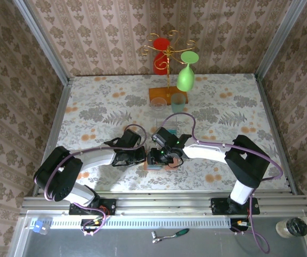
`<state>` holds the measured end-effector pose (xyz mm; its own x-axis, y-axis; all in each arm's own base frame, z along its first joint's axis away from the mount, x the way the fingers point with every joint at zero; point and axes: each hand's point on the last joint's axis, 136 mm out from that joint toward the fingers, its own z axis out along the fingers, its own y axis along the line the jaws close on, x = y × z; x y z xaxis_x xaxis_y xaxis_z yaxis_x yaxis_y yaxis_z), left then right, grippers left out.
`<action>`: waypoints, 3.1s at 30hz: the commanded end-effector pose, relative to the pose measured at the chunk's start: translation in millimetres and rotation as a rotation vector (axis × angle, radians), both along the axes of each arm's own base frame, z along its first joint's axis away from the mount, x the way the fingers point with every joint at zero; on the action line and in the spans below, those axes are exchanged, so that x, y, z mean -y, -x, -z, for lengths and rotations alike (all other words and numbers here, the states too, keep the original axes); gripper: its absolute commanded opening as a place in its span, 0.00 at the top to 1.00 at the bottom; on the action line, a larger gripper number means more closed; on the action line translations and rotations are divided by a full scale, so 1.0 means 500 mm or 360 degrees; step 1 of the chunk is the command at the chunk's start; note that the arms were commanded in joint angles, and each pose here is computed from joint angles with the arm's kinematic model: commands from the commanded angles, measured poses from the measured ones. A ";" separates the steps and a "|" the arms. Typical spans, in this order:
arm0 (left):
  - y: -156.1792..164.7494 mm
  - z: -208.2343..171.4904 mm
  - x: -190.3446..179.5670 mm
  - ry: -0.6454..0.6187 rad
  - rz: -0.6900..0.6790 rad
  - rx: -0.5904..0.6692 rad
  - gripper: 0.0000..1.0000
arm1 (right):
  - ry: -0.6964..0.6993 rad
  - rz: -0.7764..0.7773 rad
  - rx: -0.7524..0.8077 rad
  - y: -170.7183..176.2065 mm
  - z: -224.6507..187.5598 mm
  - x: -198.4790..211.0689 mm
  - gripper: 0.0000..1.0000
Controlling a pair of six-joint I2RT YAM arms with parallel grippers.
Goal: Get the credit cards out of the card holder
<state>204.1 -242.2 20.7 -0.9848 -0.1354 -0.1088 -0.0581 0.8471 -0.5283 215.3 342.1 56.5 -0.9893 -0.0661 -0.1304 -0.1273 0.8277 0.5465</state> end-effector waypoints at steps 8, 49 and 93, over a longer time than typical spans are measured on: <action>0.024 0.032 -0.030 -0.0116 -0.0022 -0.0070 0.95 | 0.0072 0.0101 0.0008 -0.026 0.026 0.025 0.65; -0.001 -0.081 0.037 0.0029 0.0082 0.0056 0.89 | 0.0035 0.0234 -0.0056 -0.018 0.063 0.097 0.66; 0.007 -0.063 0.115 0.0091 0.0172 0.0009 0.92 | 0.0013 0.0295 0.0108 -0.050 -0.041 0.136 0.68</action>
<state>197.7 -286.4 42.0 -0.9931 -0.0386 -0.1110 0.0288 0.8360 -0.5479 230.7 286.2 60.5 -0.9842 0.0892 -0.1529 -0.0126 0.8262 0.5633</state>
